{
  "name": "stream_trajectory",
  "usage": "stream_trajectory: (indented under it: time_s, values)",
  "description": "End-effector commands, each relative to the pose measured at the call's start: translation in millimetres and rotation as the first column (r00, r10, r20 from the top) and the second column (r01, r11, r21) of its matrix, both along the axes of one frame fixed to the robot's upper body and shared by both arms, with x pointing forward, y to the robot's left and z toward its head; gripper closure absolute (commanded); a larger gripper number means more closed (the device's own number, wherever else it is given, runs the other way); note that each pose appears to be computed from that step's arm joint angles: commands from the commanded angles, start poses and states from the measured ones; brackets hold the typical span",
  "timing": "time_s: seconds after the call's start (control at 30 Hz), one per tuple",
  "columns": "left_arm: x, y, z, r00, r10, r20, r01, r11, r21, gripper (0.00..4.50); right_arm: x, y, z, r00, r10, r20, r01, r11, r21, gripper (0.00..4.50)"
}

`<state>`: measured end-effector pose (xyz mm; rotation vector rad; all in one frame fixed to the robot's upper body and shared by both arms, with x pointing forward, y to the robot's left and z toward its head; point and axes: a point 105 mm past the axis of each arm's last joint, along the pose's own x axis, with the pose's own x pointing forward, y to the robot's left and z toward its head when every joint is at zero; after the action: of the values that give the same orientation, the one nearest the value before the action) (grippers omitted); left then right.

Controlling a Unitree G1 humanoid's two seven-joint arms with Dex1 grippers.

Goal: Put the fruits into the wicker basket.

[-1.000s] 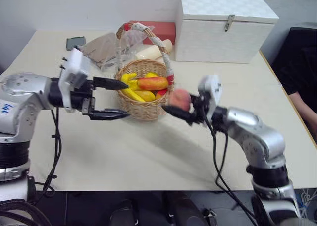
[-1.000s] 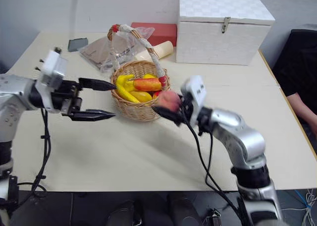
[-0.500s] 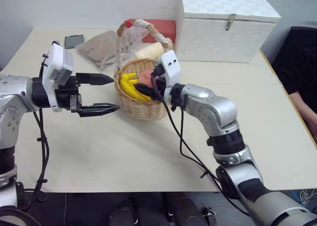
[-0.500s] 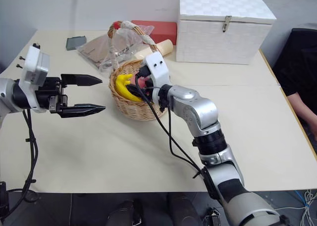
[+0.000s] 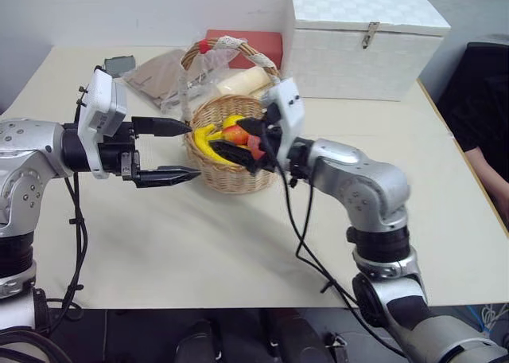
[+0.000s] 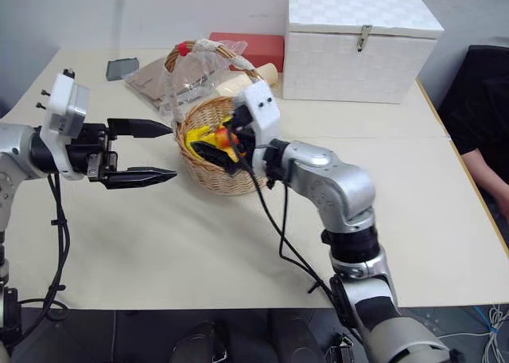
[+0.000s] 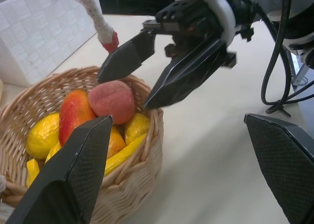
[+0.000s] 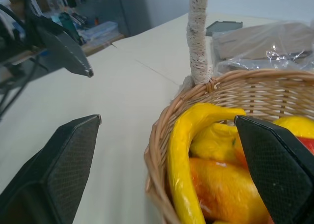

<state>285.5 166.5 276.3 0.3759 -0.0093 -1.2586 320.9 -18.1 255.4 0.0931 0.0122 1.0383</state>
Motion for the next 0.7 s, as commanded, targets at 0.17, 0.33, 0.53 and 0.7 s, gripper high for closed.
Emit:
stream_trajectory:
  time_s: [0.17, 0.33, 0.53, 0.7]
  values:
    - [4.1, -14.8, 13.3, 0.996, -0.065, 0.057, 0.066, 0.998, -0.011, 0.0, 13.9, -63.8, 5.7, 0.958, -0.263, 0.111, 0.268, 0.963, -0.032, 0.01]
    - [7.0, -19.6, 15.9, 0.995, -0.076, 0.071, 0.077, 0.997, -0.018, 0.0, 33.8, -53.1, 6.7, 0.943, -0.294, 0.153, 0.3, 0.954, -0.013, 0.01]
    - [7.8, -18.2, 18.1, 0.994, -0.069, 0.083, 0.071, 0.997, -0.02, 0.0, 69.7, -37.9, 5.5, 0.928, -0.334, 0.162, 0.334, 0.942, 0.028, 0.01]
    - [6.3, -16.5, 18.2, 0.994, -0.058, 0.087, 0.06, 0.998, -0.021, 0.0, 79.9, -39.7, 3.0, 0.913, -0.354, 0.201, 0.355, 0.934, 0.033, 1.29]
